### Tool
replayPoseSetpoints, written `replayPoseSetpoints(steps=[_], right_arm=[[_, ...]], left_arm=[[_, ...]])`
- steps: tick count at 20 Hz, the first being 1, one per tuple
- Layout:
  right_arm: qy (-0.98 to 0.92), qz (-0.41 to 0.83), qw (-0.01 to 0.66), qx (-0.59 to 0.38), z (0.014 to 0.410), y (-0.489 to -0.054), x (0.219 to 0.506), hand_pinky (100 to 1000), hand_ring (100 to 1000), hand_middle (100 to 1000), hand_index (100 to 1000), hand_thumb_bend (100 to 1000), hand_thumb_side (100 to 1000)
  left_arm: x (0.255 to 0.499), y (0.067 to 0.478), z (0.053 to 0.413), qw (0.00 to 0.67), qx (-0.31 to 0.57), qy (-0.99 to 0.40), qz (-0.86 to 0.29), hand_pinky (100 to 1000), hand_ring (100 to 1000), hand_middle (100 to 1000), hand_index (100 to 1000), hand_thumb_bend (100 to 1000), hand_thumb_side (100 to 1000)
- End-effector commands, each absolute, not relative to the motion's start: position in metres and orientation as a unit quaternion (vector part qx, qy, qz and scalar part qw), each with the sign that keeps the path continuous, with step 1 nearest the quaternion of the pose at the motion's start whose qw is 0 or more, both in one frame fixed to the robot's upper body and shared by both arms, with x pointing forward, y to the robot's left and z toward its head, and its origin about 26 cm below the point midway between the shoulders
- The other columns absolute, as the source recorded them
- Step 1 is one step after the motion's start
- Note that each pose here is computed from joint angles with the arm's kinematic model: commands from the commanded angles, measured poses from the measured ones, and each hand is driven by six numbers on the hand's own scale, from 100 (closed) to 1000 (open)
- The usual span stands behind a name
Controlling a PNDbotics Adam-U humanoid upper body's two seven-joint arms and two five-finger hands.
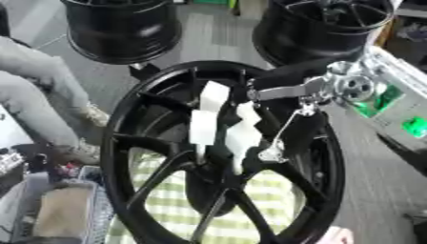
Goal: Pull the pin out of the wheel hub.
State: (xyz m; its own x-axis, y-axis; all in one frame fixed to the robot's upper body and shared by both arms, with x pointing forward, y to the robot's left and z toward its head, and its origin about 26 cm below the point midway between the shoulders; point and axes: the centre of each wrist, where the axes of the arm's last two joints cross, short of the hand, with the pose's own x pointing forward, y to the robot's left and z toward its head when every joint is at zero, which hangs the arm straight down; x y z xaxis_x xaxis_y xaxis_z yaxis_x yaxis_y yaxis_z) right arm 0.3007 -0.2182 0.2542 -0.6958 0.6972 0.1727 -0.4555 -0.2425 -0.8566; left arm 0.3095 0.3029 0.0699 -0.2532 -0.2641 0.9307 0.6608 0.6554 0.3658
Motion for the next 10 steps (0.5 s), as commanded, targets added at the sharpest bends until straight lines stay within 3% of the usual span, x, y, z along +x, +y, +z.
replayPoseSetpoints(steps=[1,10], right_arm=[[-0.491,0.778,0.368,-0.137,0.2601,-0.2191,0.2985,685,392,807,907,271,260],[-0.486,0.774,0.380,-0.140,0.2581,-0.2169,0.2984,682,385,800,901,273,254]], left_arm=[[0.3117,0.3029,0.0795,0.583,-0.138,-0.695,-0.398,587,464,598,704,100,909],[0.3119,0.3026,0.0795,0.582,-0.138,-0.695,-0.399,587,464,598,704,100,910]])
